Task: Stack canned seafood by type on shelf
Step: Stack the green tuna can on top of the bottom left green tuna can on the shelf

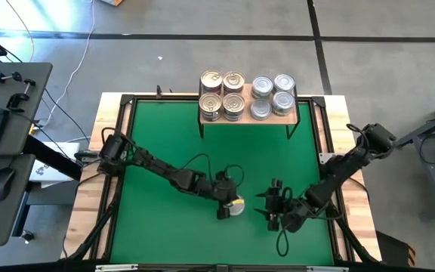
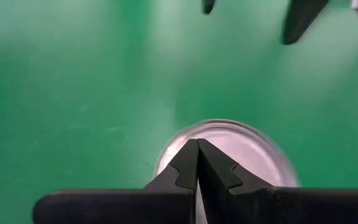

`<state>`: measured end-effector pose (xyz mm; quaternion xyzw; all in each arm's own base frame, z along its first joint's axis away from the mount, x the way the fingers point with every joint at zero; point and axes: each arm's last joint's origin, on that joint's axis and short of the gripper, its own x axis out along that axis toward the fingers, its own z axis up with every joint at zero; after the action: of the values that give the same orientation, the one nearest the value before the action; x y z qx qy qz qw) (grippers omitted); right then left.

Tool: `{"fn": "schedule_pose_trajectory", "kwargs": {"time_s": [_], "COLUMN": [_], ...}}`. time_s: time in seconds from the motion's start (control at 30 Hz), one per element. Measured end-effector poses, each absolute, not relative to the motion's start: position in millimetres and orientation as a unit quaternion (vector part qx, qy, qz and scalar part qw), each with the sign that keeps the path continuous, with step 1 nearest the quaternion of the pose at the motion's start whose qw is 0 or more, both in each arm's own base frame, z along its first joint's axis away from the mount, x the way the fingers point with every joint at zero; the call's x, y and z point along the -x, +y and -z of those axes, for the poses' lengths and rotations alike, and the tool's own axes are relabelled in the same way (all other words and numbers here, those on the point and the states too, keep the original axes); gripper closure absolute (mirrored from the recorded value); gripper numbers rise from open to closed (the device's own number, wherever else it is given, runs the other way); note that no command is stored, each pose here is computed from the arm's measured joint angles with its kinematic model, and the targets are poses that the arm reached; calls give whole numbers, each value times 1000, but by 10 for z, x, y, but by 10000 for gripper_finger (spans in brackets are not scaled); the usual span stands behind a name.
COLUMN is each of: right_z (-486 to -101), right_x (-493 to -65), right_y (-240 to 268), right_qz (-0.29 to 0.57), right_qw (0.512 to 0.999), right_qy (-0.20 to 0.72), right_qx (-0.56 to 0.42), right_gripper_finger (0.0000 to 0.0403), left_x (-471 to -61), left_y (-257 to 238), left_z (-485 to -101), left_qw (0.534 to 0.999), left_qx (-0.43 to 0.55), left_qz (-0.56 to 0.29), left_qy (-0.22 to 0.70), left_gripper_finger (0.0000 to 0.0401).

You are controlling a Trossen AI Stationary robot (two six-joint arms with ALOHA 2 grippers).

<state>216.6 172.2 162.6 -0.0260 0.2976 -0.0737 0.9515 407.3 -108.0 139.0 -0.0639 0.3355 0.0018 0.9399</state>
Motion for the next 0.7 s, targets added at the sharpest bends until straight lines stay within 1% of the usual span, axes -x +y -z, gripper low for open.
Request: {"fn": "schedule_pose_trajectory", "kwargs": {"time_s": [0.2, 0.47, 0.7], "right_z": [-1626, -1628, -1627], "right_x": [-2180, -2181, -2181], "right_y": [1702, 1703, 1704], "right_qz": [80, 78, 77], "right_qw": [951, 951, 951], "right_qy": [297, 296, 296], "right_qx": [27, 31, 33], "right_gripper_finger": [179, 179, 179], "left_x": [-4091, -4099, -4077], "left_y": [-938, -890, -995], "left_z": [-1346, -1245, -1446], "left_qw": [936, 930, 941], "left_qx": [63, 62, 64], "left_qz": [-49, -53, -38], "left_qy": [343, 359, 330], "left_gripper_finger": [401, 401, 401]}}
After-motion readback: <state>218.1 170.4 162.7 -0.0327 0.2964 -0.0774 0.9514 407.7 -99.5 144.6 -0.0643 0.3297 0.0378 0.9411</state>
